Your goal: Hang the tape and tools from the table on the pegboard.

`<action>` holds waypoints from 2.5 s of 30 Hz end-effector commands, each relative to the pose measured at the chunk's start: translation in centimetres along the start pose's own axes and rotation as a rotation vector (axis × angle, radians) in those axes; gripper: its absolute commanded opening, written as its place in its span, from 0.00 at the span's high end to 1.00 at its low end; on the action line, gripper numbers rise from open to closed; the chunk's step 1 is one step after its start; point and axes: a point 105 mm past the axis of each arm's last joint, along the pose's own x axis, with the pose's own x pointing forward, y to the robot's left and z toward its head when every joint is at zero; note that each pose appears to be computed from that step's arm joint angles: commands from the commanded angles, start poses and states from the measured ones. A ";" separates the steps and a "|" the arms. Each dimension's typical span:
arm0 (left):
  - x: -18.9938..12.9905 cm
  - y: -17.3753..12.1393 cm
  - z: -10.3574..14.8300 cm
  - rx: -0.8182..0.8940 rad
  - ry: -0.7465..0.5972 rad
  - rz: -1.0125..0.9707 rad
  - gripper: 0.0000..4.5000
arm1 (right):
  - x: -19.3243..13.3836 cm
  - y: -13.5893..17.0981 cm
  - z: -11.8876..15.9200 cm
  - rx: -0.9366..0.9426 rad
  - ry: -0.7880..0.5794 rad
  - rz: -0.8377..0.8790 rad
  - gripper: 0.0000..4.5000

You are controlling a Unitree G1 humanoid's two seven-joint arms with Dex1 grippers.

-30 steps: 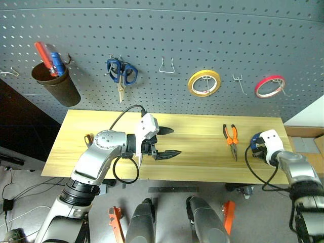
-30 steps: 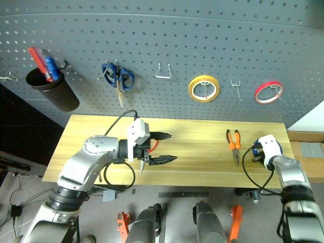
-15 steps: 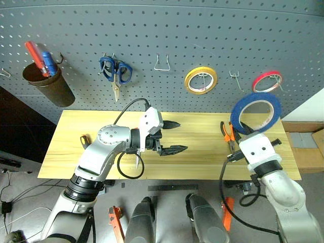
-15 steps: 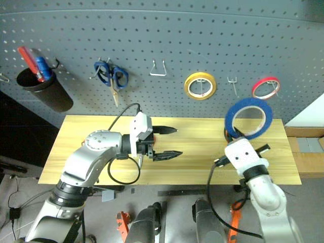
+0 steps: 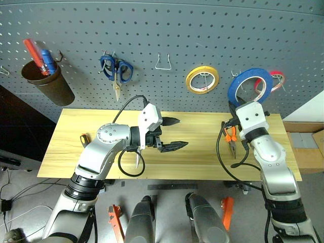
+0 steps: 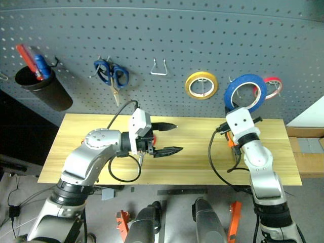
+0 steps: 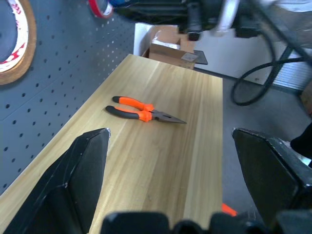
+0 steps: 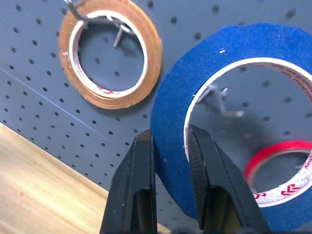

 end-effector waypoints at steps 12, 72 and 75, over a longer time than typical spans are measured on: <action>-1.0 1.0 0.2 0.017 -0.009 0.050 0.04 | -5.1 3.1 -3.3 0.147 0.177 -0.025 0.20; -11.3 4.4 -1.0 0.017 0.015 0.397 0.04 | 1.4 7.2 14.1 0.464 -0.082 0.320 0.49; -11.7 4.9 -0.7 0.025 -0.006 0.448 0.04 | 3.3 6.9 15.4 0.469 -0.135 0.311 0.49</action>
